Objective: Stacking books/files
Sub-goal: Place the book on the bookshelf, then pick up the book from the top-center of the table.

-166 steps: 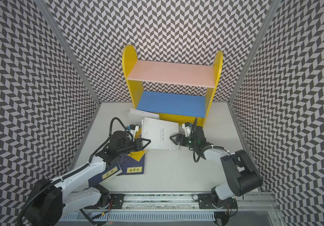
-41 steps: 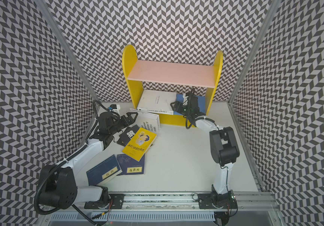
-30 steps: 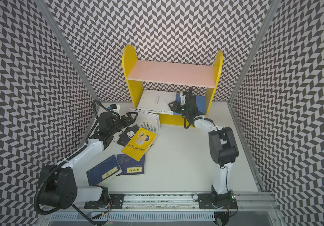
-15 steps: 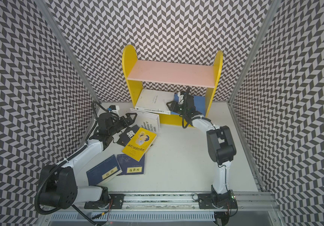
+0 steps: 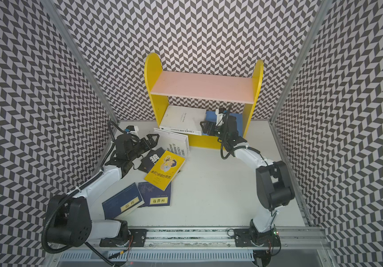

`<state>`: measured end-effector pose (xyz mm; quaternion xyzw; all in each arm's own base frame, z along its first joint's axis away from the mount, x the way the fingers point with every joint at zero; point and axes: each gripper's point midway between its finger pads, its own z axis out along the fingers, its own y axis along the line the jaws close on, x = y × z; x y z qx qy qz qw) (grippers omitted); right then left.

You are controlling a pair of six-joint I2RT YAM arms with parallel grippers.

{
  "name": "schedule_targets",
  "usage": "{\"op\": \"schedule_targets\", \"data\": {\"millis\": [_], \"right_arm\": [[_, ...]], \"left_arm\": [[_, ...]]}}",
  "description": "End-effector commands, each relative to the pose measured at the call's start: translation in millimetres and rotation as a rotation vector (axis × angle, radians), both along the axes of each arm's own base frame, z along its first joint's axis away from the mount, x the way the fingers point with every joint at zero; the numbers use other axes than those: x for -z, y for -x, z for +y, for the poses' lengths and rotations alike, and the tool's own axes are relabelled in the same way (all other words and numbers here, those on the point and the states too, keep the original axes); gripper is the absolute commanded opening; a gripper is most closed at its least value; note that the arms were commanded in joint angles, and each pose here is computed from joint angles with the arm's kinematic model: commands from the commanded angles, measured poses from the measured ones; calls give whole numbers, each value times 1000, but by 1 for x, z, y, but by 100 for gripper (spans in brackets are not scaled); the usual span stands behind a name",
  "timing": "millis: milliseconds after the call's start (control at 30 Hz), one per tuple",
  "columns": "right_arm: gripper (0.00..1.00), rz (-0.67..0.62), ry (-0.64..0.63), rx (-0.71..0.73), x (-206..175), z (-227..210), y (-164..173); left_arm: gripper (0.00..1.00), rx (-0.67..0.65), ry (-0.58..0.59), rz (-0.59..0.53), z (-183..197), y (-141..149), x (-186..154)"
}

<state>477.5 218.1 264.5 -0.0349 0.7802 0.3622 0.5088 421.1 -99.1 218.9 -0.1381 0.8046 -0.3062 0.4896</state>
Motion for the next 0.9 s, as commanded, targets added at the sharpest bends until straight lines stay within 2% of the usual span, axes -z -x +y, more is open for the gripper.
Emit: {"op": "schedule_targets", "data": {"millis": [0, 33, 133, 300, 367, 433, 567, 667, 867], "right_arm": [[94, -239, 48, -75, -41, 7, 34], [98, -265, 78, -87, -39, 10, 45], [100, -334, 127, -89, -32, 19, 72], [100, -347, 51, -119, -12, 26, 97], [99, -368, 76, -88, 1, 29, 102], [100, -406, 96, -59, 15, 28, 103], [98, -427, 85, -119, 39, 44, 98], [93, -450, 67, -154, 47, 56, 94], [92, -475, 101, -170, 61, 75, 80]], "left_arm": [[97, -34, -21, -18, 11, -9, -9], [97, -34, -16, -15, 12, -10, -7], [97, -29, 6, -13, 14, -13, -7], [97, 1, 31, -17, 10, -14, -8], [97, 10, 40, -13, 9, -13, -7], [97, 21, 45, -10, 7, -11, -6], [97, 25, 55, -6, 6, -5, -6], [97, 28, 56, -7, 6, 0, -8], [97, -1, 34, 9, 12, -1, 2]]}}
